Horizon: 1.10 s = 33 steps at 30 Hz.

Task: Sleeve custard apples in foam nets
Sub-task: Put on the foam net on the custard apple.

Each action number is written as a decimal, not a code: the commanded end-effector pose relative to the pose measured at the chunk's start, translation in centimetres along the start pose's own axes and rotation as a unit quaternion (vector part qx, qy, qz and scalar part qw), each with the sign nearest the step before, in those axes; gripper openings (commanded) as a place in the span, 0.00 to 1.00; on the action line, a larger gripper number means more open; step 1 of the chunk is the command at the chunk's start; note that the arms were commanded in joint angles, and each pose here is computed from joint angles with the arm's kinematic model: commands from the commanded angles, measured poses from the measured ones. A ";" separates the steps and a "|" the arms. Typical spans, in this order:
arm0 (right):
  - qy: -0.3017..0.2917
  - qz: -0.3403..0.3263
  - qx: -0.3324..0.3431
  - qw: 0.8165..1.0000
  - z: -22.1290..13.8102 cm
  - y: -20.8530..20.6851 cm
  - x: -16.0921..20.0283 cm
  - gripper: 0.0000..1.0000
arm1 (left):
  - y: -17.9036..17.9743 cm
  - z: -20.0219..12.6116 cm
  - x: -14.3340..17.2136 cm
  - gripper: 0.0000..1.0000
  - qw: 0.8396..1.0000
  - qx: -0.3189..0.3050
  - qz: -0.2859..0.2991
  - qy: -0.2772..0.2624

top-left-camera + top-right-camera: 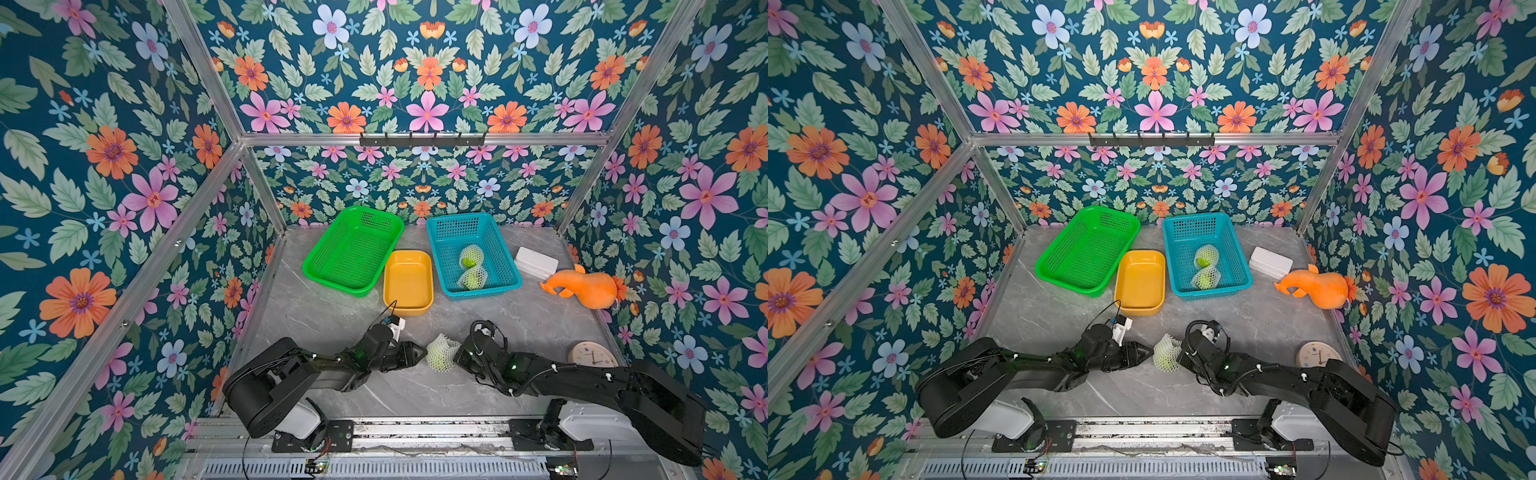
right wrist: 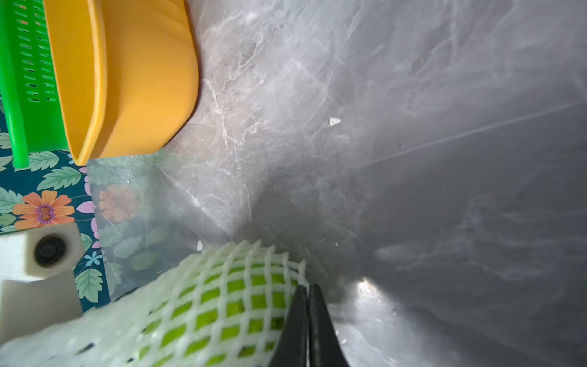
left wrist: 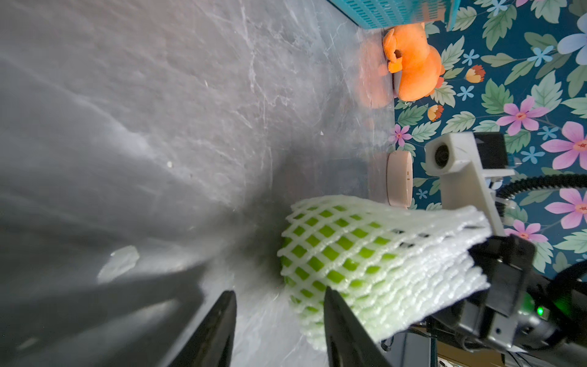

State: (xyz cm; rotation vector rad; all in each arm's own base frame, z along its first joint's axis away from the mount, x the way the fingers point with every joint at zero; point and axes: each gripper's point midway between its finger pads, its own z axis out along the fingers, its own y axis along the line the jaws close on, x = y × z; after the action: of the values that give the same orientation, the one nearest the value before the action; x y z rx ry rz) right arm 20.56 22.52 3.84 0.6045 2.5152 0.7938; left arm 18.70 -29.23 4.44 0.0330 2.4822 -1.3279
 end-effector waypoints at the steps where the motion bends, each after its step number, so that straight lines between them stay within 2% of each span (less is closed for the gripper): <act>1: -0.008 -0.008 -0.007 1.000 -0.4 0.6 -0.3 0.10 | 0.1 -0.2 0.1 0.50 1.000 0.001 -0.003 -0.002; 16: 0.014 -0.026 0.006 1.000 1.5 0.7 1.0 0.10 | 1.3 -0.2 0.8 0.50 1.000 -0.020 -0.004 0.007; 18: 0.009 -0.030 0.009 0.999 1.0 0.6 0.7 0.16 | 1.3 -0.3 0.8 0.50 1.000 -0.020 -0.005 0.007; 21: 0.006 -0.038 0.011 0.999 0.3 0.7 0.5 0.35 | 1.1 -0.2 0.6 0.50 1.000 -0.017 -0.002 0.006; 24: 0.009 -0.045 0.020 0.999 -0.3 0.5 0.5 0.46 | 0.9 -0.1 0.5 0.50 1.000 -0.017 0.001 0.008; 28: 0.012 -0.055 0.034 0.998 -1.2 -0.4 0.5 0.47 | 0.7 0.0 0.4 0.50 1.000 -0.016 0.002 0.009; 33: 0.013 -0.057 0.084 0.995 -2.4 -3.1 0.0 0.48 | 0.5 0.0 0.2 0.50 1.000 -0.013 0.004 0.005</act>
State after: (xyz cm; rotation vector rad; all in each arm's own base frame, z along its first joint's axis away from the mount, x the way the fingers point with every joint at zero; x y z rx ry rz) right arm 19.32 21.31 4.77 0.4910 2.5811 0.6782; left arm 18.40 -28.70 3.59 0.0241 2.5240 -1.2870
